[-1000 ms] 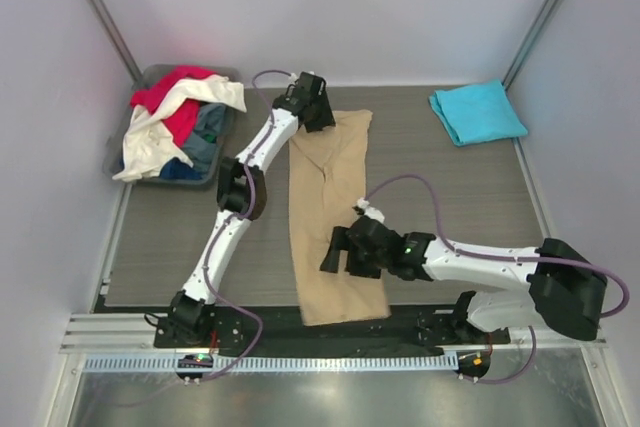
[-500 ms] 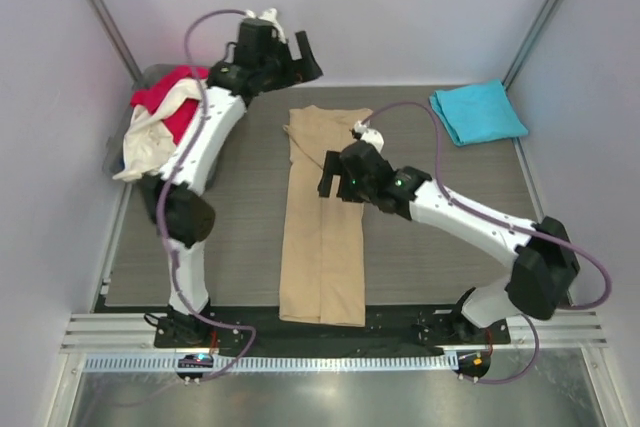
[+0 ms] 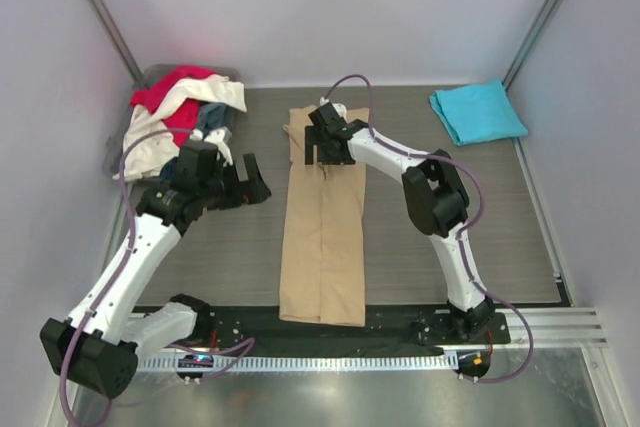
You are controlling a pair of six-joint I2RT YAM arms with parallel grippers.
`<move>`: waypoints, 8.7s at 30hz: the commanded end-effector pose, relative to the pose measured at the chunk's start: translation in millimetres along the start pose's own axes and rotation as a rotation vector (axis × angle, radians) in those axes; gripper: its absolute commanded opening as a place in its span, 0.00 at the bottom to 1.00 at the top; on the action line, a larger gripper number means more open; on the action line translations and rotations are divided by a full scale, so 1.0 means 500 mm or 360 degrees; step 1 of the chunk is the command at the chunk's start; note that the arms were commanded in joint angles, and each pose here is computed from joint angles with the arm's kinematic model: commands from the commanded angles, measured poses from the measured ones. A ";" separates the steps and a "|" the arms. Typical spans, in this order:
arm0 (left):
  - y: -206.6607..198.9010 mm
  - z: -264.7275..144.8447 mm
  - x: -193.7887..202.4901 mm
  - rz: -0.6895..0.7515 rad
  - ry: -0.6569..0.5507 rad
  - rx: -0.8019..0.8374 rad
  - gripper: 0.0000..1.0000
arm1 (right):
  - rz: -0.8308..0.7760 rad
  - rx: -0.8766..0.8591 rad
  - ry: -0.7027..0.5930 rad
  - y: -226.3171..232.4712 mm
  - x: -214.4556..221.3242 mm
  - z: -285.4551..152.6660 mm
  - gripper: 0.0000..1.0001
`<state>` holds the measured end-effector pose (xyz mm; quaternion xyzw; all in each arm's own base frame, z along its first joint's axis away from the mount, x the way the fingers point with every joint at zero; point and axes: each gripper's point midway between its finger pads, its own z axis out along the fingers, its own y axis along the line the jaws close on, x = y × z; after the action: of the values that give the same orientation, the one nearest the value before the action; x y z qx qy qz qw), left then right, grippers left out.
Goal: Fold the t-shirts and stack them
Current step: Fold the tshirt
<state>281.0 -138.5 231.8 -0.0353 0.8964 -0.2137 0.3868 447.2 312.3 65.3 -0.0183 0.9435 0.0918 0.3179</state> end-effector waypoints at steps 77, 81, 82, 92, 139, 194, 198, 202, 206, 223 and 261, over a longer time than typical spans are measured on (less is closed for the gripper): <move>0.022 0.165 0.521 -0.0298 0.0501 -0.0064 0.16 | 0.0666 -0.0545 0.0568 -0.214 0.587 -0.306 0.24; 0.012 0.156 0.511 -0.0289 0.0489 -0.0034 0.00 | 0.0639 -0.0534 0.0528 -0.219 0.578 -0.313 0.06; 0.015 0.147 0.518 -0.0272 0.0516 -0.0052 0.00 | 0.0634 -0.0509 0.0544 -0.224 0.580 -0.320 0.04; -0.081 0.022 0.469 -0.0237 0.0467 0.0057 0.00 | 0.0648 -0.0506 0.0391 -0.229 0.519 -0.440 0.01; 0.014 0.427 -0.021 -0.0016 0.0490 -0.0318 0.00 | 0.0369 -0.0302 0.0138 -0.219 -0.078 -0.118 0.01; 0.041 0.359 0.296 -0.0486 0.0529 0.0067 0.54 | 0.0517 -0.0595 0.0283 -0.215 0.220 -0.122 0.33; 0.037 0.371 0.305 -0.0500 0.0538 0.0079 0.45 | 0.0520 -0.0602 0.0271 -0.219 0.213 -0.124 0.27; 0.023 0.383 0.308 -0.0520 0.0536 0.0113 0.18 | 0.0516 -0.0622 0.0274 -0.217 0.210 -0.123 0.12; 0.011 0.385 0.299 -0.0524 0.0530 0.0127 0.00 | 0.0523 -0.0634 0.0280 -0.220 0.207 -0.127 0.01; -0.001 0.244 0.212 -0.0352 0.0442 0.0035 0.04 | 0.0505 -0.0552 0.0280 -0.253 0.232 -0.292 0.27; 0.041 0.303 0.326 -0.0359 0.0506 0.0023 0.39 | 0.0596 -0.0767 0.0326 -0.193 0.283 -0.166 0.27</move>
<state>270.2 -209.0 25.9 -0.1031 0.9353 -0.2676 0.2074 283.2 199.1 22.9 0.0847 0.9165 0.3554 0.1628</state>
